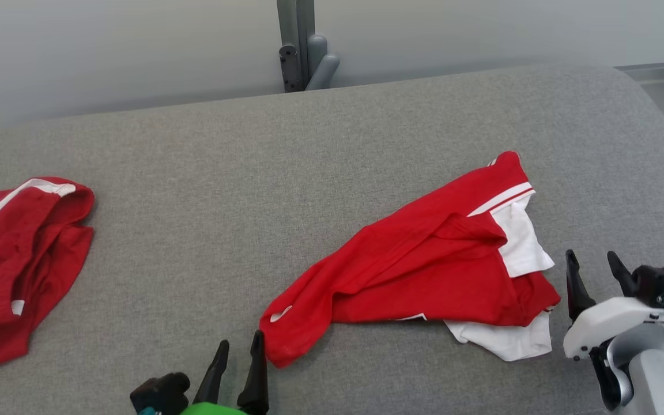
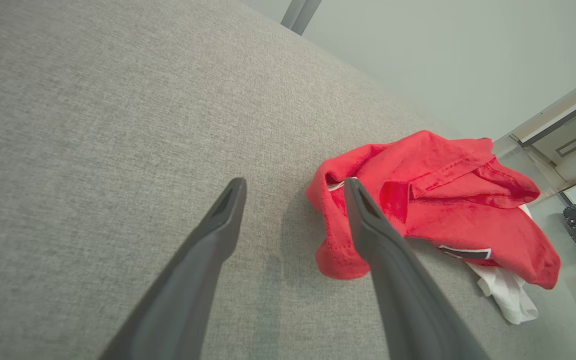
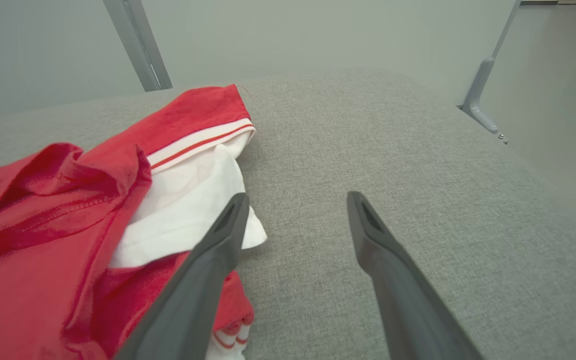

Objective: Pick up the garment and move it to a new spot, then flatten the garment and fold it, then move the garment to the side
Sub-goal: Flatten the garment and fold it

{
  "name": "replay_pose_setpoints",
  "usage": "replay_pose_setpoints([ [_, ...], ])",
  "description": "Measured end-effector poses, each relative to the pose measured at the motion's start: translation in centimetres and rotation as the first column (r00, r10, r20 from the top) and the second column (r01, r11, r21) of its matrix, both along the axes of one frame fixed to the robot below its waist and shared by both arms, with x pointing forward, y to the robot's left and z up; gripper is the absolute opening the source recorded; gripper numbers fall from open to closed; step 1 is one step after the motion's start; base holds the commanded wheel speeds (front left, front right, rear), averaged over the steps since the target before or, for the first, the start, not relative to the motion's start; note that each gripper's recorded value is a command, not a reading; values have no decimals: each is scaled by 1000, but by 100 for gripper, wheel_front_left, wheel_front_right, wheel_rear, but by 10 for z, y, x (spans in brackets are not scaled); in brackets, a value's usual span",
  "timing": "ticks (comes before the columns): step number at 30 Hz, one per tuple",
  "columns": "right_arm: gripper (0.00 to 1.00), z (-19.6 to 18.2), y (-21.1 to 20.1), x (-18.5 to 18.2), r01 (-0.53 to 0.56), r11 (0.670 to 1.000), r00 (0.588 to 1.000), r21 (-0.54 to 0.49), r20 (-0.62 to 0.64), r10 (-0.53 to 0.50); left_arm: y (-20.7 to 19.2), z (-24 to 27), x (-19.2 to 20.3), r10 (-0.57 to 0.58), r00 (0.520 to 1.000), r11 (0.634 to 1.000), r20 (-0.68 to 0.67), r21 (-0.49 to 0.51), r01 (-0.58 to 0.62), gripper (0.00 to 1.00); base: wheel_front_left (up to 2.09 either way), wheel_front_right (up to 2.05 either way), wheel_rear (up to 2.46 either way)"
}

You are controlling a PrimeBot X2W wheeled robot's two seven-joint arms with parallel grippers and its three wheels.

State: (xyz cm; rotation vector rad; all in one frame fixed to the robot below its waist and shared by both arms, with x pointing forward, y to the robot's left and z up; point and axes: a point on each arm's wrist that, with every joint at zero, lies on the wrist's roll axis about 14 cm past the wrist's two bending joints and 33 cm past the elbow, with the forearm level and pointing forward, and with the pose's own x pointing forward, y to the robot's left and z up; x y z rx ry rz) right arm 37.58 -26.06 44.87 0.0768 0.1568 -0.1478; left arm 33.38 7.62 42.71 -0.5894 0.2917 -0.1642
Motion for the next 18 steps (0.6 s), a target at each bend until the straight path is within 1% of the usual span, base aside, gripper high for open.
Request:
replay_pose_setpoints([
  [6,100,-12,-1,36,-34,998,990,49,-132,41,-24,-3,18,-62,996,998,-71,-35,60,100,0,0,0],
  [8,100,-20,5,44,-63,996,981,56,-179,73,-28,-6,23,-77,993,997,-84,-16,76,100,0,0,0],
  [12,100,-45,23,45,-119,988,950,101,-278,143,-28,-25,21,-88,985,996,-148,12,90,100,0,0,0],
  [18,100,-59,34,42,-156,978,928,141,-317,193,-28,-34,16,-84,979,996,-187,-5,85,100,0,0,0],
])
